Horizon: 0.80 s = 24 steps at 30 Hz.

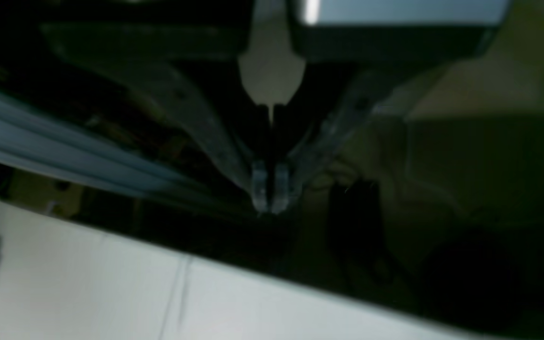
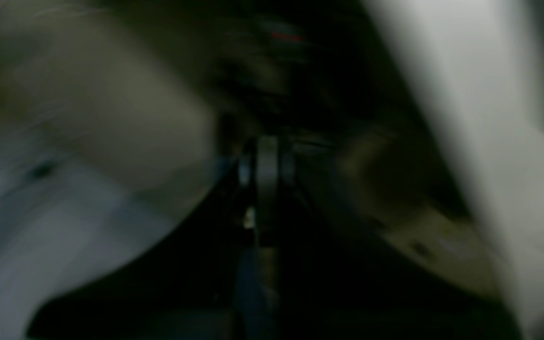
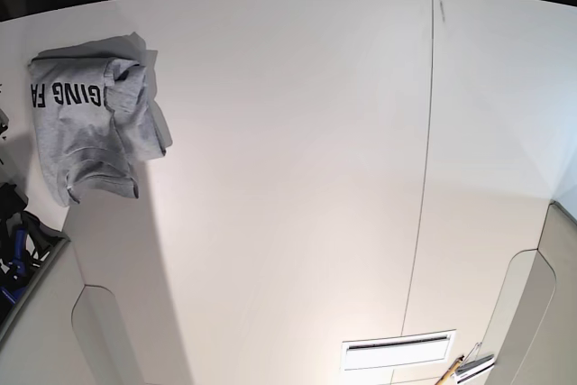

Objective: Fold the T-shirt properly

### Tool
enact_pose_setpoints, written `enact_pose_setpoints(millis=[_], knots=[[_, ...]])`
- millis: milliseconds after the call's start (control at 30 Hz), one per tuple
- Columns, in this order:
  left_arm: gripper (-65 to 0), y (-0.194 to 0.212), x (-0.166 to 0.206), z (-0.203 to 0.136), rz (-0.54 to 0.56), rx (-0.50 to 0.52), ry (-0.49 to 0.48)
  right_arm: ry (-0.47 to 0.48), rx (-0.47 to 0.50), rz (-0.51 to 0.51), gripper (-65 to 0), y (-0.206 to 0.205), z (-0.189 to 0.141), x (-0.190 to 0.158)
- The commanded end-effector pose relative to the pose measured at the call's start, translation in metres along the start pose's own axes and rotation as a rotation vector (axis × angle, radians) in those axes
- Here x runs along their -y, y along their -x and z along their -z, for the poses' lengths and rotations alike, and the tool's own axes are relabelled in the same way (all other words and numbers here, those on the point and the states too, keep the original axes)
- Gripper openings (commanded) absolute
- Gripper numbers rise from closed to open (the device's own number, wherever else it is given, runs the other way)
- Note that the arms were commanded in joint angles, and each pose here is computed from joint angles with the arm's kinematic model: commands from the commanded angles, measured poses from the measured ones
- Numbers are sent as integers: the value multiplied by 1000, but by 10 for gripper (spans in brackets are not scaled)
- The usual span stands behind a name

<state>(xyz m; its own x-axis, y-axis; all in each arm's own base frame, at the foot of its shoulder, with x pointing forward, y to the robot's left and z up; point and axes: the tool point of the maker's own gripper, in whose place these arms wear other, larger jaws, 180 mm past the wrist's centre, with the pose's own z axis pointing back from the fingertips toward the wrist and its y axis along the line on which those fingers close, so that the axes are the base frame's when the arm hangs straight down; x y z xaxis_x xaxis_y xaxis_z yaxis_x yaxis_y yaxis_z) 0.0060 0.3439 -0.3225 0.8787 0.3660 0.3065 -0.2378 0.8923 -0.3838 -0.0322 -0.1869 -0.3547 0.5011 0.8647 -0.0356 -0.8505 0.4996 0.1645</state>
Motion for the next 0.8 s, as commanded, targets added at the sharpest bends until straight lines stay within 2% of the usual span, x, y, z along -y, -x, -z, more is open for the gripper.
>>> enact_pose_setpoints(millis=[0,33,100,233,400,500,600,667,767], knots=[[-650,-3,-1,-10,36,-22,-12,-60,-4,-15,-650,3,-2,-14],[-650,-1,-4,-14,52,-57,-22,-113,-5,-8,-650,5,-2,-26],[-650,7,-6,-18,82,-141,-29,-161,-29,5,-650,13,0,-36],[-650,38,0,-14,125,-346,13,-183,-98,9,-650,33,8,-35],[-650,106,19,4,166,-629,105,-228,-189,60,-650,63,24,-36],[-650,153,34,11,202,-798,169,-296,-219,130,-650,77,36,-43],[-650,207,34,2,286,-1004,168,-399,-245,242,-650,93,49,-55],[-650,235,26,3,363,-1068,141,-462,-271,320,-650,106,61,-63],[-650,269,4,4,491,-1145,95,-520,-379,385,-650,137,82,-71]])
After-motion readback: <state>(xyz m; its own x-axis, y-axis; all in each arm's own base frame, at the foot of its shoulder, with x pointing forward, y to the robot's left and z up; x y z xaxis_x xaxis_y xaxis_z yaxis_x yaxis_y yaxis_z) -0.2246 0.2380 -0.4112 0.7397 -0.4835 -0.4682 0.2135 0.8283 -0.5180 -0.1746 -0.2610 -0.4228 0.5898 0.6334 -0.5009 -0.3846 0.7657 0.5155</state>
